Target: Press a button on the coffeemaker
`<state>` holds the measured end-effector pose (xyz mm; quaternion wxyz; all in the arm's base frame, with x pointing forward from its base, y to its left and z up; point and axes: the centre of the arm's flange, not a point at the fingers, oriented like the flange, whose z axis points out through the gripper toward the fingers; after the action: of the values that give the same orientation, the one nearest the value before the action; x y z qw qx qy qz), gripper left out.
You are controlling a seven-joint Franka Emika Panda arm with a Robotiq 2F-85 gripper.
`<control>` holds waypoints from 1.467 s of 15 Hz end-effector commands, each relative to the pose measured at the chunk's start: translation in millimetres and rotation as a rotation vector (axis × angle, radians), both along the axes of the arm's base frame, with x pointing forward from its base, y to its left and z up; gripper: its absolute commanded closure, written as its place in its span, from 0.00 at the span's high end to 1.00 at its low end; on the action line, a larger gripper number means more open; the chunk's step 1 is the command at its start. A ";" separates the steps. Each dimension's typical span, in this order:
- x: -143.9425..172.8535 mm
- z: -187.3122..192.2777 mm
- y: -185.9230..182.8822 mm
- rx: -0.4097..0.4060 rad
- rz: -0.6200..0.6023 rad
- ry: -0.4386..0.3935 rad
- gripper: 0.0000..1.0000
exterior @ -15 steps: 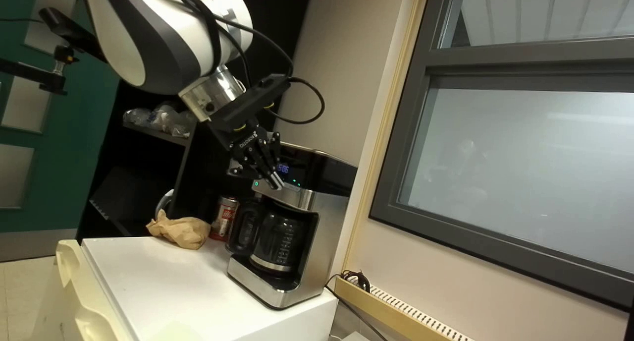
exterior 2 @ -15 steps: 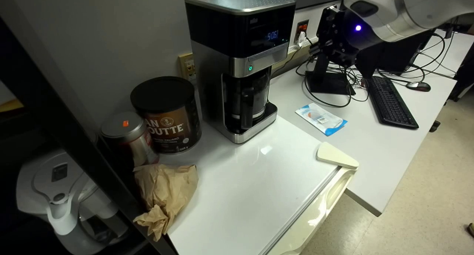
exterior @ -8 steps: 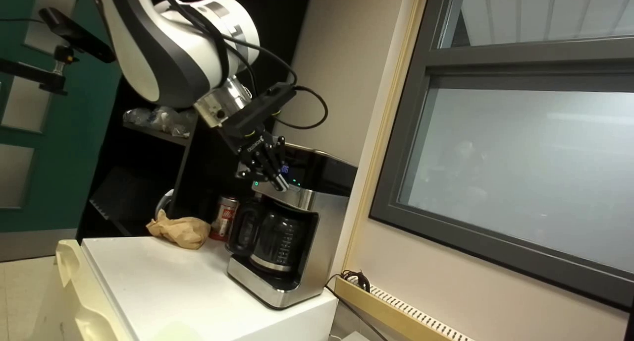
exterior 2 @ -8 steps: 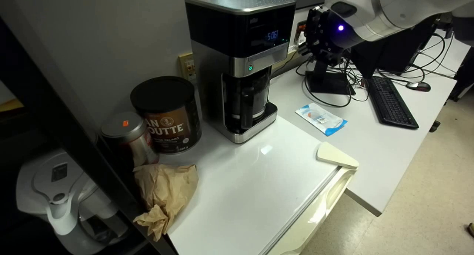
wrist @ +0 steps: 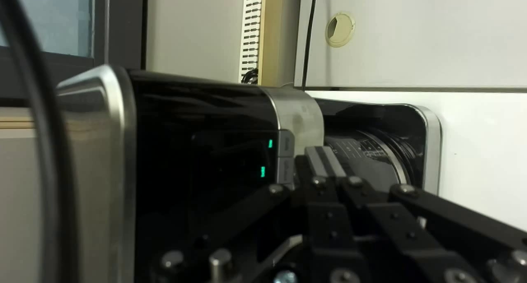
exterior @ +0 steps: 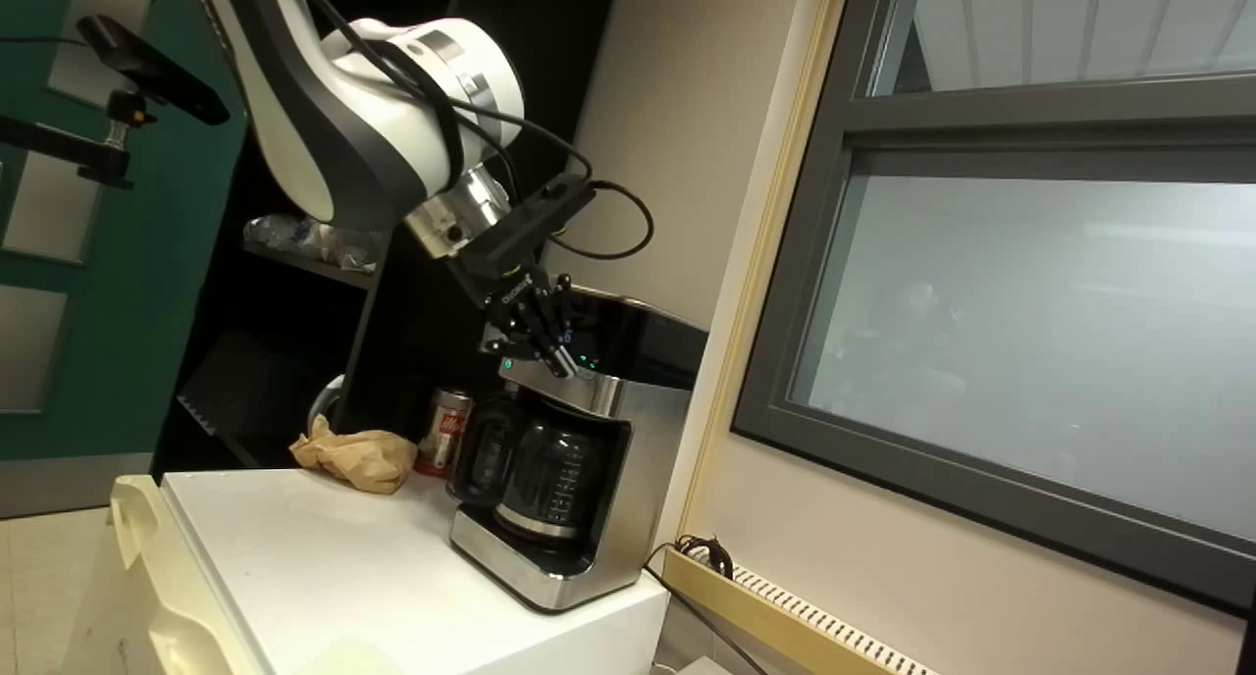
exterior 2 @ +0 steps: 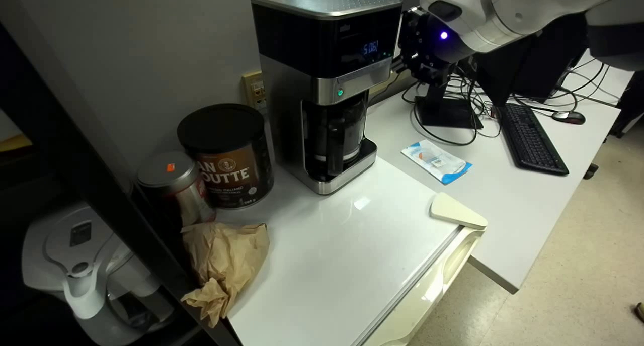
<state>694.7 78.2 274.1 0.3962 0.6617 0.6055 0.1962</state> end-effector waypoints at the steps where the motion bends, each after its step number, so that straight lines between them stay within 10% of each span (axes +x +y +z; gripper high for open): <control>1: 24.2 2.4 7.1 -0.009 0.014 0.008 0.01; 22: 24.3 2.9 6.2 -0.032 0.025 0.037 0.01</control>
<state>712.1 82.4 276.1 0.3838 0.6621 0.6168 0.1840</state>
